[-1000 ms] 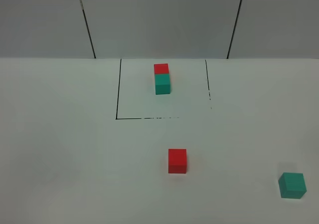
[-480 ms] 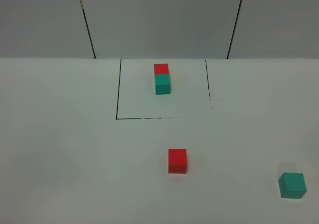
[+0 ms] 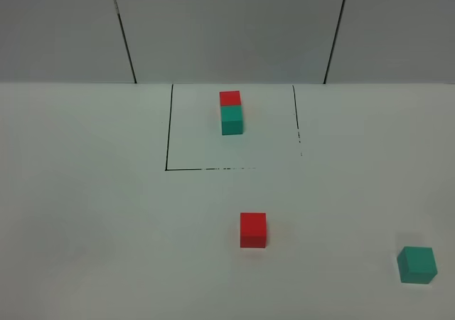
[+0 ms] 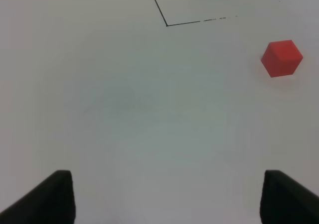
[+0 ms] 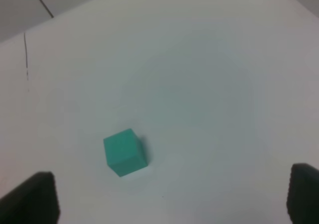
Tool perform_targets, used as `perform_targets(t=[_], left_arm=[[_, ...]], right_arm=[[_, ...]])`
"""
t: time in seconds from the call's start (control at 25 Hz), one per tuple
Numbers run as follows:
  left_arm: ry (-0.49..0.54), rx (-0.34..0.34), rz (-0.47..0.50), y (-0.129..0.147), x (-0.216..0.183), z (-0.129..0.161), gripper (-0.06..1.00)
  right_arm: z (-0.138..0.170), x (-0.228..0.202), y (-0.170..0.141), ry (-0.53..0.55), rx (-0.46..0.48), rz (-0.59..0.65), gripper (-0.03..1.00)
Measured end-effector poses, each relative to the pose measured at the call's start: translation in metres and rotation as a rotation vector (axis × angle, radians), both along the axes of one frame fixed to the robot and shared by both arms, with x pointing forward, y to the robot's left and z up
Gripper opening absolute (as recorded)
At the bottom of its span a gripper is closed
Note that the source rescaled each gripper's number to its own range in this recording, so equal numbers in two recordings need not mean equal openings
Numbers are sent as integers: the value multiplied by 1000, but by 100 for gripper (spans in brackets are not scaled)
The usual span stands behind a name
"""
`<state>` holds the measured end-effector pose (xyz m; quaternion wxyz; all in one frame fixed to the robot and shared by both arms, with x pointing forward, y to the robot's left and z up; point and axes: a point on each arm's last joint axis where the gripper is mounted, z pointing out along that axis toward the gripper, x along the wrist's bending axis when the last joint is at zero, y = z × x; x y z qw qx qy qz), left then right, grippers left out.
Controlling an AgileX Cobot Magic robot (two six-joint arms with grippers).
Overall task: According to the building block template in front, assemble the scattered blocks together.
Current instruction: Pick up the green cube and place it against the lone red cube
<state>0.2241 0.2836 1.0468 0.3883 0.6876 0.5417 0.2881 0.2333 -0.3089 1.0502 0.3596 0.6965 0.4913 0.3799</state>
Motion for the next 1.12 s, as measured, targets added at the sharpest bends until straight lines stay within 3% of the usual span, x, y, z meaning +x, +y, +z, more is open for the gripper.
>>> perform_targets(t=[0.68,0.8,0.96,1.12], left_arm=[[0,1,0,0,0,0,60],[-1,2,-2,0,0,0,60],[-1,2,-1,0,0,0,60],[-1,2,-2,0,0,0,59]], right_arm=[[0,0,0,-3,5,-7,83],[13,4,0,17,20,-15,83],[37,34,1,147,-17,28,83],[39,92,4,415,-68,135,83]])
